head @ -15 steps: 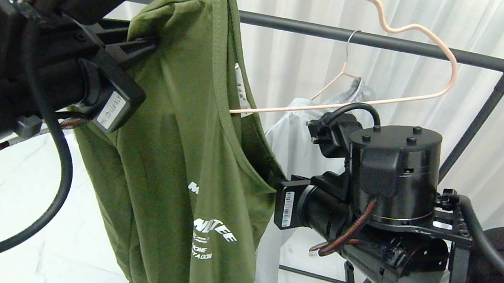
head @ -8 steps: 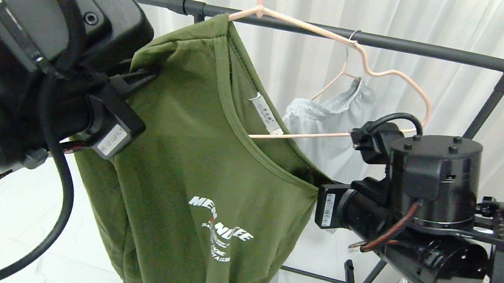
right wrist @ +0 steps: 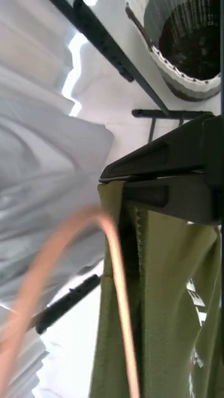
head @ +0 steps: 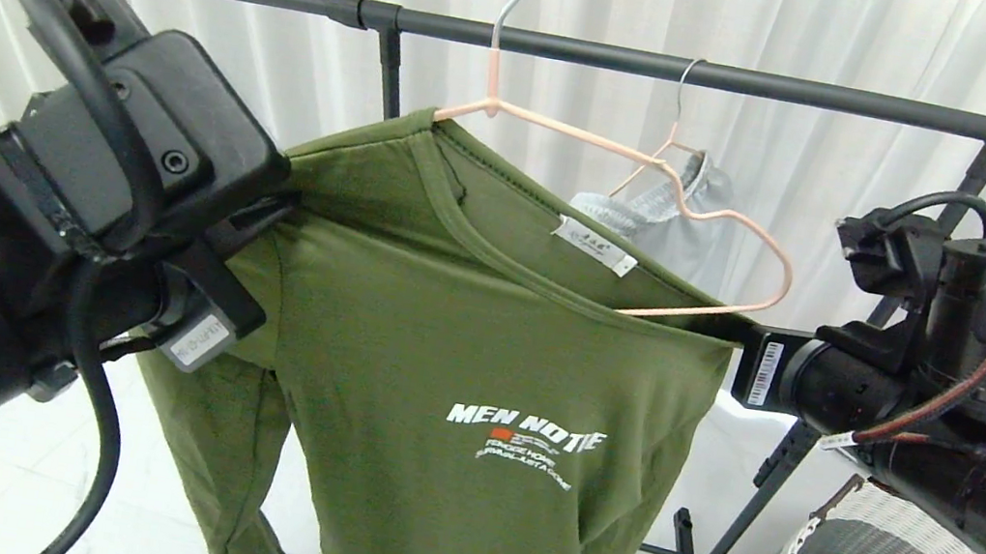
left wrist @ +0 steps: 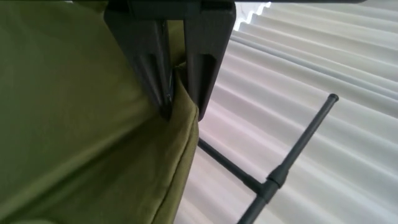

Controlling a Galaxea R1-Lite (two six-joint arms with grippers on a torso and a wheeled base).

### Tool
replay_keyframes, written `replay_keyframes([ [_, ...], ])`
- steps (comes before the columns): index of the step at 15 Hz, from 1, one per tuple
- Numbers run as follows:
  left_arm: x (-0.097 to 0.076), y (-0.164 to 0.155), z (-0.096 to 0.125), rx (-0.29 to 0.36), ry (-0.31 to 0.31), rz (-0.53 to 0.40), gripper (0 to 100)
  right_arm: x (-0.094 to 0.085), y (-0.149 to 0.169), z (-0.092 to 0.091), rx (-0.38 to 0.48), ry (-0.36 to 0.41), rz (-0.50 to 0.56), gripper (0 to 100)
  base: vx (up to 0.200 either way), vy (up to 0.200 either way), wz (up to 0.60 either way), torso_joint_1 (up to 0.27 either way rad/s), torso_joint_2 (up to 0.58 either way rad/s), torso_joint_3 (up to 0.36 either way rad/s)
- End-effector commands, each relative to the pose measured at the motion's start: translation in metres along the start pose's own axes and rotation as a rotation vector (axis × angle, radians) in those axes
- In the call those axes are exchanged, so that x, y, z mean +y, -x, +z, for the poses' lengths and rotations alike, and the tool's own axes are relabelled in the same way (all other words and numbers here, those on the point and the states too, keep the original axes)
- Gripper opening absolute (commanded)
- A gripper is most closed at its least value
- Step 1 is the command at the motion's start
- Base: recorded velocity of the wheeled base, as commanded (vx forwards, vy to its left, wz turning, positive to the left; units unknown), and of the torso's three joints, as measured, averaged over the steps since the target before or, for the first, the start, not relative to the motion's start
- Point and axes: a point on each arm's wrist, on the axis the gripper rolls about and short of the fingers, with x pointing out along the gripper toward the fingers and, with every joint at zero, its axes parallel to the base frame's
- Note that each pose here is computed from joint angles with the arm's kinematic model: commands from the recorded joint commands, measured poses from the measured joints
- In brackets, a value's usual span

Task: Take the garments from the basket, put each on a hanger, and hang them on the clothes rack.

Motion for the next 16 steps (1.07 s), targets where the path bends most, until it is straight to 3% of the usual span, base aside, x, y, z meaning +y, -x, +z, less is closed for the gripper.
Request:
replay_keyframes([
  [1, -0.003, 0.004, -0.007, 0.014, -0.008, -0.008, 0, -0.009, 0.008, 0.01, -0.034, -0.019, -0.013, 0, 0.0, 0.0, 0.0, 0.0, 0.0, 0.0],
  [6, -0.015, 0.008, -0.023, 0.058, -0.038, -0.042, 0, -0.014, 0.019, 0.019, -0.07, -0.017, -0.005, 0, 0.0, 0.0, 0.0, 0.0, 0.0, 0.0],
  [10, -0.026, 0.009, -0.033, 0.086, -0.065, -0.077, 0, -0.017, 0.035, 0.029, -0.104, 0.048, 0.062, 0, 0.0, 0.0, 0.0, 0.0, 0.0, 0.0],
  [13, -0.031, 0.009, -0.038, 0.104, -0.077, -0.091, 0, -0.009, 0.049, 0.031, -0.114, 0.085, 0.15, 0, 0.0, 0.0, 0.0, 0.0, 0.0, 0.0],
  [16, -0.03, 0.009, -0.037, 0.109, -0.065, -0.079, 0, 0.007, 0.06, 0.022, -0.09, 0.111, 0.239, 0, 0.0, 0.0, 0.0, 0.0, 0.0, 0.0],
])
